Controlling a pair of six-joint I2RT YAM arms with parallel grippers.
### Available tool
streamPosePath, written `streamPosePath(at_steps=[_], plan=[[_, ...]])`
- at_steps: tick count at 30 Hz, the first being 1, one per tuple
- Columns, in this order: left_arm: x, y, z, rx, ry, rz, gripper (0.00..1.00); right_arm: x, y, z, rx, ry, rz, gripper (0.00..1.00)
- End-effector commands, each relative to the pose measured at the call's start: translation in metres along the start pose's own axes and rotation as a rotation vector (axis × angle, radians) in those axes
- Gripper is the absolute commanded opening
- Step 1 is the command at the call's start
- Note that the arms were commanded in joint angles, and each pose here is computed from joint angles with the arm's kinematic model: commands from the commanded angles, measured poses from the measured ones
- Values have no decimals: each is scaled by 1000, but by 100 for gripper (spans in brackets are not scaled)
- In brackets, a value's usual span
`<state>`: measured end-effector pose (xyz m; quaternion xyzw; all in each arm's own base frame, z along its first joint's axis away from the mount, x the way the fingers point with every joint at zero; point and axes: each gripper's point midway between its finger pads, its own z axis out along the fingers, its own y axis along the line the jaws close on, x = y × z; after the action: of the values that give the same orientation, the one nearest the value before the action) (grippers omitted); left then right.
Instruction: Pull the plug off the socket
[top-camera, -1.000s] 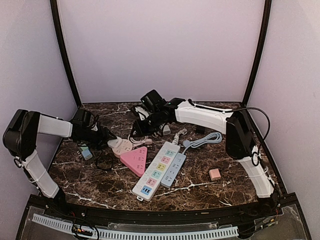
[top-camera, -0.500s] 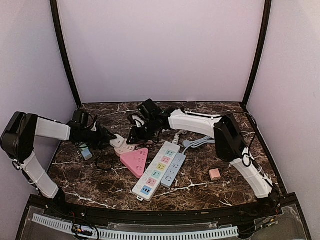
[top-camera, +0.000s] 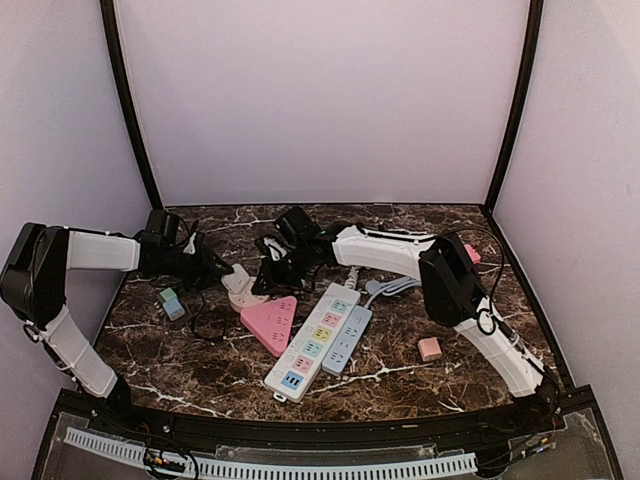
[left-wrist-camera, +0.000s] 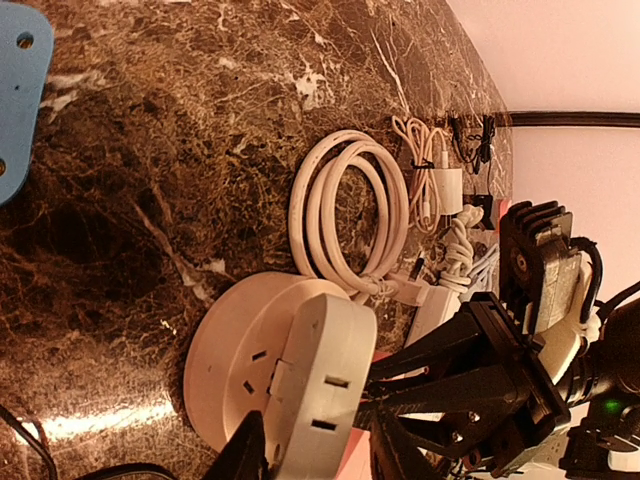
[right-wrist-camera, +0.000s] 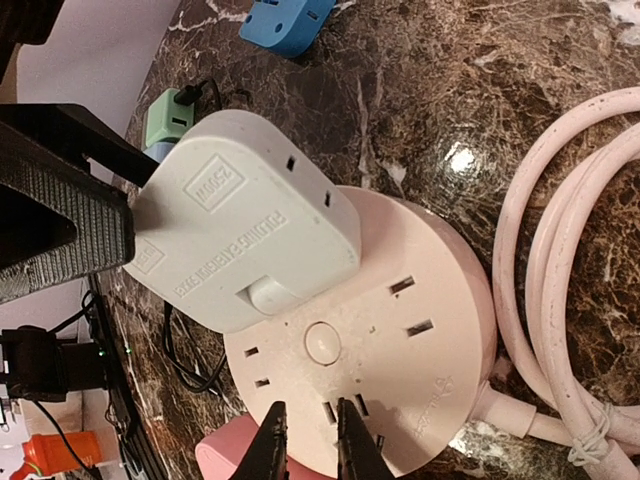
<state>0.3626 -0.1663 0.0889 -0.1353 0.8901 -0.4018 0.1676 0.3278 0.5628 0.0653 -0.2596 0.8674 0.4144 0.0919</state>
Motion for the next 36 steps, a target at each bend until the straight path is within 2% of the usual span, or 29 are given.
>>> streamPosePath(at_steps=[1,10,16,36], plan=[[3,-5,2,-54,37,95,33,-3,7,11,-39,-11,0,15],[6,-14,9,-165,74,202,31,1,3,17,-46,0,26,14],[11,-8,16,-214,105,215,30,2,1,18,-46,5,34,13],[17,6,13,-565,135,430,25,-3,-3,26,-77,-2,110,10]])
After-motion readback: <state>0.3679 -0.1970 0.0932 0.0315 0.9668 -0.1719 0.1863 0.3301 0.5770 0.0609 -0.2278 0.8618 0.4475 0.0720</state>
